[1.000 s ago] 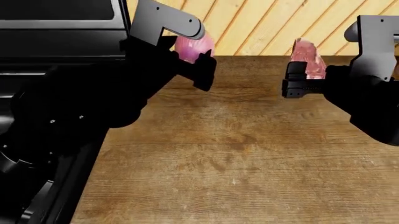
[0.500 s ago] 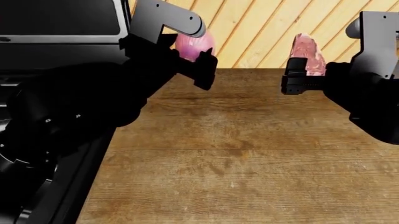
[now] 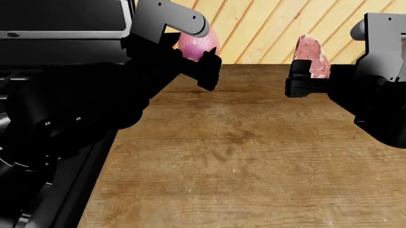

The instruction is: Place both pans onto different burners. Then place the onion and the steak on different pans.

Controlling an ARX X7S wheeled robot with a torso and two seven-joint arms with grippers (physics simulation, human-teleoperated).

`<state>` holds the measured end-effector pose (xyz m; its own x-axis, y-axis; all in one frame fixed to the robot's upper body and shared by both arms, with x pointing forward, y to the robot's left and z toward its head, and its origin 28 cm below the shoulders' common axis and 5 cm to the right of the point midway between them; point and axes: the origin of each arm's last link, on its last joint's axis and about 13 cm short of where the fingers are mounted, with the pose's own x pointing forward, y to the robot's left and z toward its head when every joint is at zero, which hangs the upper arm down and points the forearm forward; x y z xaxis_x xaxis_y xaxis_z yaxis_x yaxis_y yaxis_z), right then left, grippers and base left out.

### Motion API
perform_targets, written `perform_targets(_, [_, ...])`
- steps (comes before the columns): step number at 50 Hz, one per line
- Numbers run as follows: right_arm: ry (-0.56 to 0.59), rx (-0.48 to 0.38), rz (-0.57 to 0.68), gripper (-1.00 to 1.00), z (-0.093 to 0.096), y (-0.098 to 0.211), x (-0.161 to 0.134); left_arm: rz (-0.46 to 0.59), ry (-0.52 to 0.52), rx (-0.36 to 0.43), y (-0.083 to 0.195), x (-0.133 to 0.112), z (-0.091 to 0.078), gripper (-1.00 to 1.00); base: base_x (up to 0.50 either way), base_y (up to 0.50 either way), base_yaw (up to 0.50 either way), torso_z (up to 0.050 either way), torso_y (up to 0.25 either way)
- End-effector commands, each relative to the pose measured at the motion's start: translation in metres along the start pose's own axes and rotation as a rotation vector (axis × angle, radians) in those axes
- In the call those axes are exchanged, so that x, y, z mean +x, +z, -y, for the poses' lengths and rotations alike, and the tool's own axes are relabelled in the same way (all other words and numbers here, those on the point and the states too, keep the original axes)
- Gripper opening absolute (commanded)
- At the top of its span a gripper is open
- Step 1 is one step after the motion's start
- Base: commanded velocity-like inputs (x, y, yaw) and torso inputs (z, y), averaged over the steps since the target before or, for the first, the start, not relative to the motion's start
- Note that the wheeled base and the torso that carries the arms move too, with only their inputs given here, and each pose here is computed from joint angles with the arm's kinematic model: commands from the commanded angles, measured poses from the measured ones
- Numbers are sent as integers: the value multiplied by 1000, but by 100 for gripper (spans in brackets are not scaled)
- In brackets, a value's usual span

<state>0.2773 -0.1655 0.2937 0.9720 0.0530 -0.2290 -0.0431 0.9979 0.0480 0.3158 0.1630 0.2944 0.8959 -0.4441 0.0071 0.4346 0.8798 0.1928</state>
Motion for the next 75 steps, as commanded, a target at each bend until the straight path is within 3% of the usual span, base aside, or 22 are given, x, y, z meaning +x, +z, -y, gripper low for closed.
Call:
perform_targets(1, [1, -8, 18, -100, 1, 3, -1, 6, 5, -8, 1, -1, 0, -100, -219, 0, 0, 0, 0])
perform_targets(41, [2, -7, 17, -100, 0, 1, -1, 3, 2, -9, -1, 0, 0, -100, -240, 0, 0, 0, 0])
perform_targets(75, [9, -25, 10, -100, -1, 1, 0, 7, 3, -9, 0, -1, 0, -100, -2, 156, 0, 0, 0])
